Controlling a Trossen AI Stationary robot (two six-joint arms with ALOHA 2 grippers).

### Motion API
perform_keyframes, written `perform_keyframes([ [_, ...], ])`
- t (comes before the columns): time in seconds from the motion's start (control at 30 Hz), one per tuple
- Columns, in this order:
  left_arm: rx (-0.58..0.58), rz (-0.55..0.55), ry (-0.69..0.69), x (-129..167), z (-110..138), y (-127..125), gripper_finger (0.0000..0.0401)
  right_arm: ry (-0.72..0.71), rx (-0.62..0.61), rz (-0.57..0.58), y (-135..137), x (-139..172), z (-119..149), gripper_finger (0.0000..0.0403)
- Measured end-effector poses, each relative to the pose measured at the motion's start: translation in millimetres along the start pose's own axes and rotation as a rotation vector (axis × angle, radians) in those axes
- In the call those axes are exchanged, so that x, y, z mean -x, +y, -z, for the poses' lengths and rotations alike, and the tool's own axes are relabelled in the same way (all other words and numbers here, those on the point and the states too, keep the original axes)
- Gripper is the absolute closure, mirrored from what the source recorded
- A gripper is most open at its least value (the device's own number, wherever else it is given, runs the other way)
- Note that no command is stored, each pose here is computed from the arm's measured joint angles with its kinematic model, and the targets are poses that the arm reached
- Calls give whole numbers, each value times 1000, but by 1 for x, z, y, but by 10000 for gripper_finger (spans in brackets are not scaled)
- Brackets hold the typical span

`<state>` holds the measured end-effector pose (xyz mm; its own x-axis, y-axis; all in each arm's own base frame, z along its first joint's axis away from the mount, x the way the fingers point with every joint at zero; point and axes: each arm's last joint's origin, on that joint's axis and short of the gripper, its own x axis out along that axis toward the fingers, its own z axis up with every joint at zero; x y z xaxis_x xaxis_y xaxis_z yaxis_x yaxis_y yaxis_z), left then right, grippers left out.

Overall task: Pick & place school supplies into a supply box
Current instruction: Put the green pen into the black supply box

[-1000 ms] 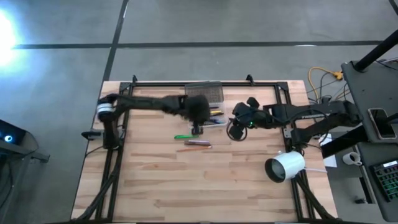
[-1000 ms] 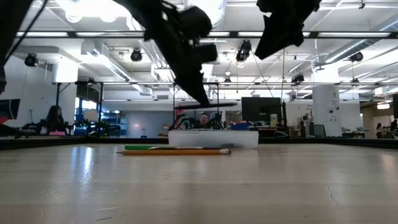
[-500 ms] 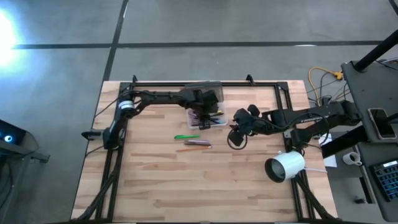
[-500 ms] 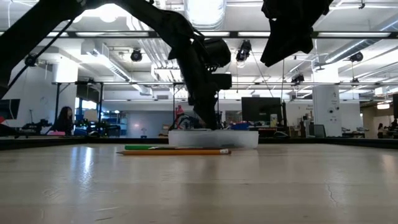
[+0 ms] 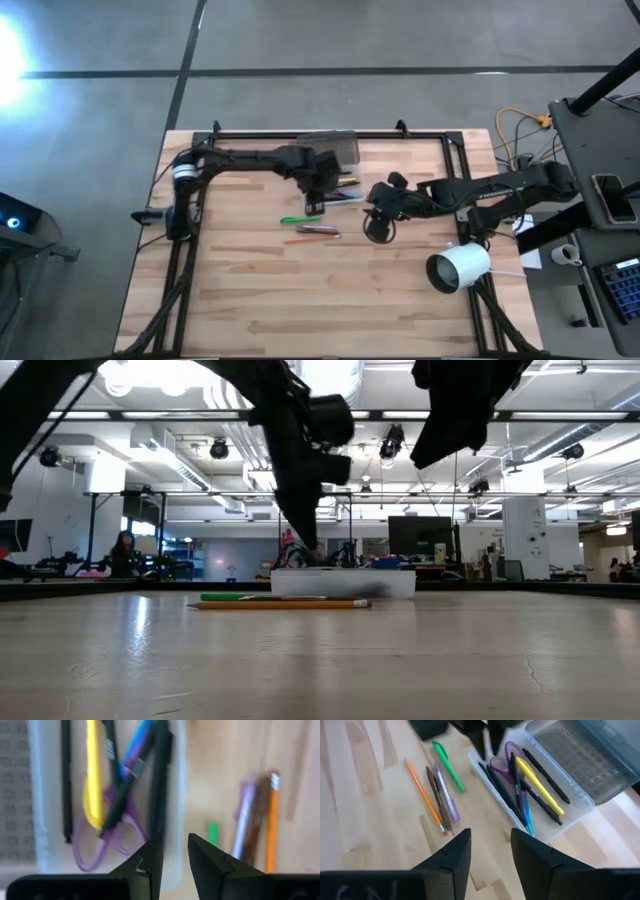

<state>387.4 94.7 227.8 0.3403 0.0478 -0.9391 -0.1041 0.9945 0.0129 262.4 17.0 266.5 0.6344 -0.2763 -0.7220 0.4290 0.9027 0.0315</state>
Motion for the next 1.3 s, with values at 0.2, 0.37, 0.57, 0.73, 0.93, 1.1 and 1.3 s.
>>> perform_keyframes([
  [0.2, 53, 49, -24, 1, 49, -29, 326, 60, 57, -32, 10, -24, 3, 271],
  [0.37, 188, 63, -124, 8, 94, -41, 326, 105, 111, -88, 21, -47, 1, 260],
  [0.57, 296, 55, -179, 16, 132, -41, 326, 131, 190, -94, 33, -71, -15, 241],
  [0.73, 336, 69, -205, 24, 145, -46, 326, 121, 242, -121, 42, -88, -36, 225],
  [0.93, 318, 89, -283, 41, 147, -52, 326, 198, 239, -168, 40, -118, -43, 226],
  [1.1, 284, 34, -293, 39, 144, -50, 326, 204, 252, -166, 38, -114, -47, 237],
  [1.3, 255, 22, -219, 14, 141, -51, 294, 229, 224, -159, 34, -102, -45, 234],
])
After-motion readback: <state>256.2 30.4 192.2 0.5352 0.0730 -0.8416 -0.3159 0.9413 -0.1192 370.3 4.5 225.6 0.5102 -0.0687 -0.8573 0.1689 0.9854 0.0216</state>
